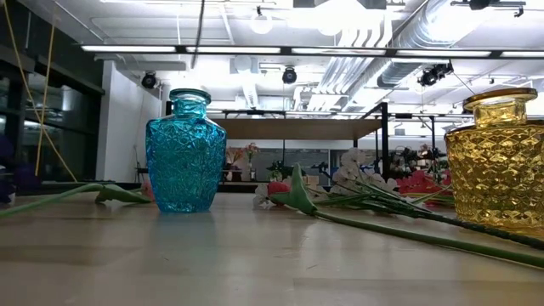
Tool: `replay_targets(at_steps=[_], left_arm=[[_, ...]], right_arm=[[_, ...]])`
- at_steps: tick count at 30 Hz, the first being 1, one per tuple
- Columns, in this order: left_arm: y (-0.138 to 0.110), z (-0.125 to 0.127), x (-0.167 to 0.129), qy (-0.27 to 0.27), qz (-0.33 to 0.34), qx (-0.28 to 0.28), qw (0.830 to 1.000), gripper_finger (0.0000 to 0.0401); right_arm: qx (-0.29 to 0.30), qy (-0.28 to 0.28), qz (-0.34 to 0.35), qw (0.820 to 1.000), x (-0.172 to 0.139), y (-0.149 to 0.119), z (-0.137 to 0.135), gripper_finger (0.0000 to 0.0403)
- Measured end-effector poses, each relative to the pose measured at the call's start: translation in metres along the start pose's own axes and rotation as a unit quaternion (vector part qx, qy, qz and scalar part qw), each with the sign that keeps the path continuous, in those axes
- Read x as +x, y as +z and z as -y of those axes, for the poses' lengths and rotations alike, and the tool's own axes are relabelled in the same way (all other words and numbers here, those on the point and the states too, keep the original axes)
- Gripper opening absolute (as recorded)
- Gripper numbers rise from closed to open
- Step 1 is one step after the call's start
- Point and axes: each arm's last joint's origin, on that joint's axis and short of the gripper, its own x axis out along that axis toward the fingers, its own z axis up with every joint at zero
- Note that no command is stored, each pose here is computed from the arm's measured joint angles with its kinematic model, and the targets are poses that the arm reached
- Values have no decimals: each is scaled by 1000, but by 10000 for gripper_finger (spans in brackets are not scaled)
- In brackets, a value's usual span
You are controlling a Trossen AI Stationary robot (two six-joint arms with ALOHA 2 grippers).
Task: Pick and place flowers into a vace then onto a shelf
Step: Put the yellow flower into the blue vase
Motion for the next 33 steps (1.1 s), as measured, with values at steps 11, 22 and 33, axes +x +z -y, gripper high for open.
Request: replay_targets(at_steps=[11,22,33], left_arm=[[-8,4,0,0,0,11,1000,30],[-17,9,0,1,2,45,999,30],[-30,14,0,0,0,57,998,30]], right_arm=[[-3,6,-1,1000,0,0,0,287],[-5,46,-7,999,0,-1,-3,287],[-2,70,-11,997,0,-2,-4,287]])
